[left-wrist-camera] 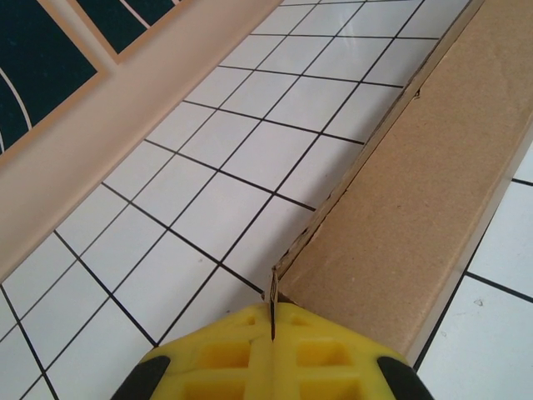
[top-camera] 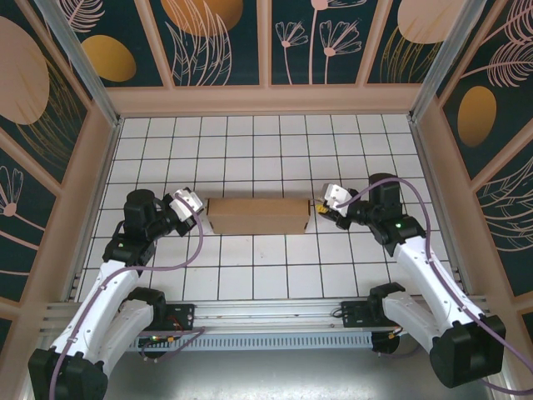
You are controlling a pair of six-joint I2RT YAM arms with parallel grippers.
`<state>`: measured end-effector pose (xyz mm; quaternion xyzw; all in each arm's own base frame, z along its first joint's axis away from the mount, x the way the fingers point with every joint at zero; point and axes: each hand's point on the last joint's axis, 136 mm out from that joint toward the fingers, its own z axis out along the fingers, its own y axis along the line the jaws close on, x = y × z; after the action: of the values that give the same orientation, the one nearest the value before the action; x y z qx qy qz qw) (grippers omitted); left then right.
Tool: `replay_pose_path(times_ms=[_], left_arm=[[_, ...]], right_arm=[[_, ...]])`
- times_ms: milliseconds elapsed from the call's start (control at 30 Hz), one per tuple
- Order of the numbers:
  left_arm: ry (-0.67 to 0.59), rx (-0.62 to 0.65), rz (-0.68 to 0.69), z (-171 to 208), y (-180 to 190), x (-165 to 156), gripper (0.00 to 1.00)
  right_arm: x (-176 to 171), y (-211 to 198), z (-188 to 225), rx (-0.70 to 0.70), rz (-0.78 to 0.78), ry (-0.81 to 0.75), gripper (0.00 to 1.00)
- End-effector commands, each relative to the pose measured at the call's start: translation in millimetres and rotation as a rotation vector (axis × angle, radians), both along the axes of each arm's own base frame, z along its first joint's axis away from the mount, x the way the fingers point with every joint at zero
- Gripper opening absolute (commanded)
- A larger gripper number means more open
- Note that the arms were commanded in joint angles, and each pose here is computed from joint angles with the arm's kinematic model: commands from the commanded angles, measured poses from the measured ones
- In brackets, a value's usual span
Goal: Fold the paper box
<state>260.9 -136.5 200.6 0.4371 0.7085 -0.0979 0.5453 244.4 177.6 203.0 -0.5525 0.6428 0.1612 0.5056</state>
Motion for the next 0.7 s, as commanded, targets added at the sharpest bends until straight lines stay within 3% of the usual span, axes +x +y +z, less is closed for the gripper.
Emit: replay_pose_path(times_ms=[0,333,667], left_arm=[[-0.030,-0.068,-0.025,19.0,-8.5,-0.1,0.00],[0.039,-0.180,0.013,18.9,-13.6,-9.2,0.00],[0.160,-0.395,0.124,29.3,-16.6,-13.2,0.00]], right_arm=[[6.2,5.1,13.5,0.027,0.003,-0.014,0.14],[5.5,16.9,0.3,-0.005,-0.021,0.068,0.03],[13.3,29.7,23.9,0.149,-0.184,0.041,0.00]])
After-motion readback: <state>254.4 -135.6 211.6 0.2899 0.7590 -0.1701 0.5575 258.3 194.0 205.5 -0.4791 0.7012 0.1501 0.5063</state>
